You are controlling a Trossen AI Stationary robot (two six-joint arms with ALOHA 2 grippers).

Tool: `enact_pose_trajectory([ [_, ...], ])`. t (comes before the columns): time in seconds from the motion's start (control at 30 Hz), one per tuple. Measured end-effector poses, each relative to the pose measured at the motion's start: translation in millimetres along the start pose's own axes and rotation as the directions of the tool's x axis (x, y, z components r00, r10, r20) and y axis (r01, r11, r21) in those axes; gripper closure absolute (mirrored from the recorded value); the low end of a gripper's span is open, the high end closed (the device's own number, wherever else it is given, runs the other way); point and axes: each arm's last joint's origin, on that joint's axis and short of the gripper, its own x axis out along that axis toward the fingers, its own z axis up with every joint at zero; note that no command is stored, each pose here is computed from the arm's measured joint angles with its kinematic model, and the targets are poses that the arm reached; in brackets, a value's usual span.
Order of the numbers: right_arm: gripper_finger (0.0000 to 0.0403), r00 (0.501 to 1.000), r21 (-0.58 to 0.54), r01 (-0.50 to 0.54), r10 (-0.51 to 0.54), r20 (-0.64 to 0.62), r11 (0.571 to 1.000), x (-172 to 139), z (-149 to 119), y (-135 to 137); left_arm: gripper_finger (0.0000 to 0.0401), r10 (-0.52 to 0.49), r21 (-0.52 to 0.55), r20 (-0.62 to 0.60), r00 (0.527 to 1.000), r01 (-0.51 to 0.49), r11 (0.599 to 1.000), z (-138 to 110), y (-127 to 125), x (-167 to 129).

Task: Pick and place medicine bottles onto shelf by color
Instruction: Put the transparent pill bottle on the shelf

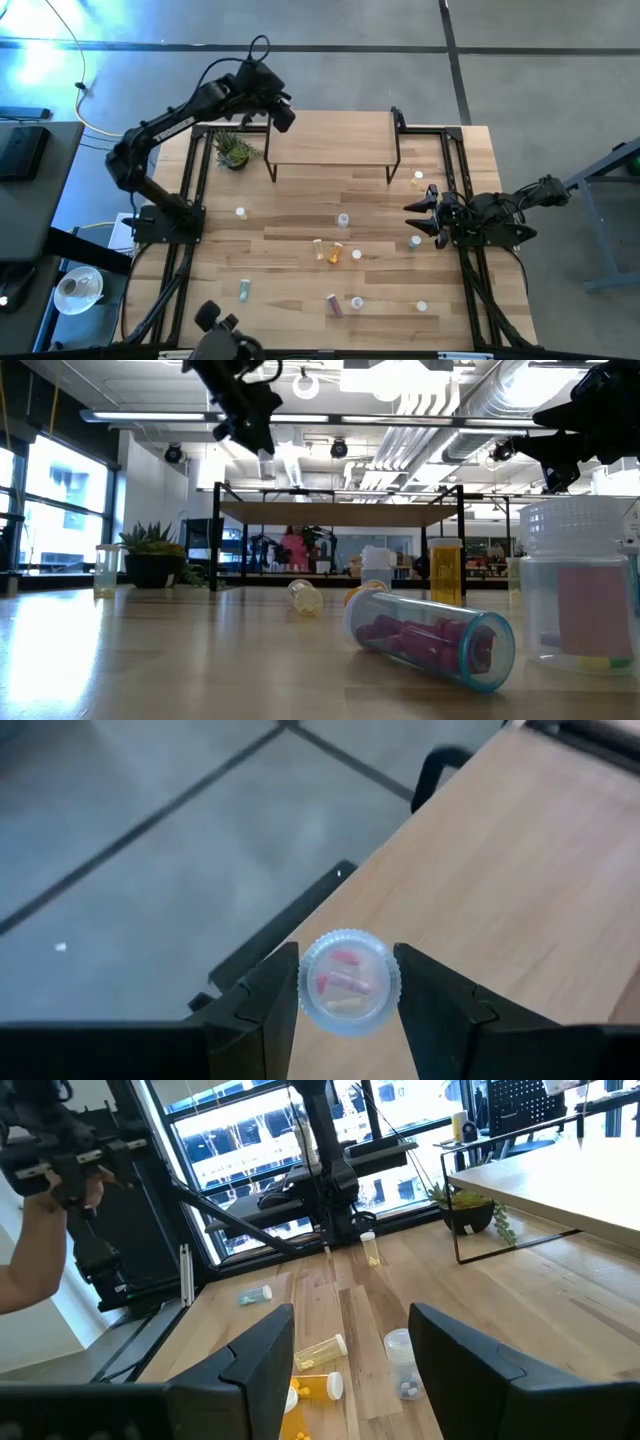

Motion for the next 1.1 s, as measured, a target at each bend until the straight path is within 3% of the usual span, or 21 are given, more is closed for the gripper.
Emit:
enact_pose_trajectory([
  [0.43, 0.0213, 1.0, 0.0, 0.0, 0.0, 0.0, 1.0, 0, 0, 0, 0.0264, 0.011, -0.086, -0.153, 0.988, -0.025, 0.996, -13, 15, 37],
  [1.1, 0.0213, 1.0, 0.0, 0.0, 0.0, 0.0, 1.0, 0, 0, 0, 0.0263, 0.0, -0.095, -0.214, 0.977, -0.021, 0.995, -19, 12, 58],
])
